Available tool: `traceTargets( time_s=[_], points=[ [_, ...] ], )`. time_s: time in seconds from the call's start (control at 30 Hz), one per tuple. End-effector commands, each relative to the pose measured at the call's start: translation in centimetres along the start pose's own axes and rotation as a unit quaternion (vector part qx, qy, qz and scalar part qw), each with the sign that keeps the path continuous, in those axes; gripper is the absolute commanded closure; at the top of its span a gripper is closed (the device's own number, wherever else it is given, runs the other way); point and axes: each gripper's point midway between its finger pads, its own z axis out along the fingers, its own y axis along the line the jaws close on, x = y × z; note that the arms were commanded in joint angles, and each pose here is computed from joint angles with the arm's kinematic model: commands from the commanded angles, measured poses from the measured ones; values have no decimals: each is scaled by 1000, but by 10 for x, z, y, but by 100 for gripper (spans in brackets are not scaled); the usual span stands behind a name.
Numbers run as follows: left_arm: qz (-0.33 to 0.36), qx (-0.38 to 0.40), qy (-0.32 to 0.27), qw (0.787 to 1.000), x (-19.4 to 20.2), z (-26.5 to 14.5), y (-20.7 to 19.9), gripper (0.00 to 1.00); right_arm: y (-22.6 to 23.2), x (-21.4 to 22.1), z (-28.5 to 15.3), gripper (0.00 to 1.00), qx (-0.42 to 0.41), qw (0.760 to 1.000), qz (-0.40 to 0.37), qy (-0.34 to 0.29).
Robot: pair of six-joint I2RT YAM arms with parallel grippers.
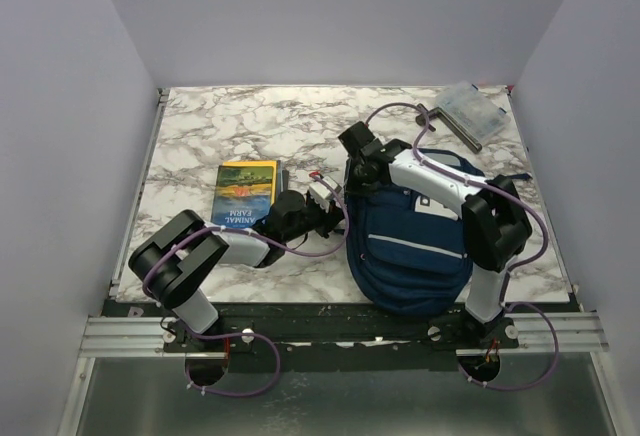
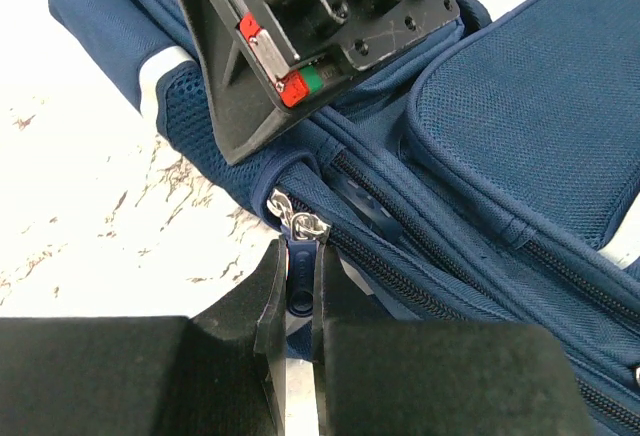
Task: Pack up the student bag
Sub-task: Unzip the student bag at the center of the board.
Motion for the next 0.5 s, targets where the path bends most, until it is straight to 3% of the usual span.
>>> traceTargets(
  time_s=[0.0,0.23,0.47],
  points=[
    [-8,27,-56,998,-34,8,-9,100,5,-33,11,99,22,996,55,-65],
    [-32,28,-32,999,-17,0,-11,100,-1,-90,-9,99,41,978,133,-156],
    [-60,21,5,998,-4,-9,-13,100,-6,-125,-10,99,44,961,176,-208]
  ],
)
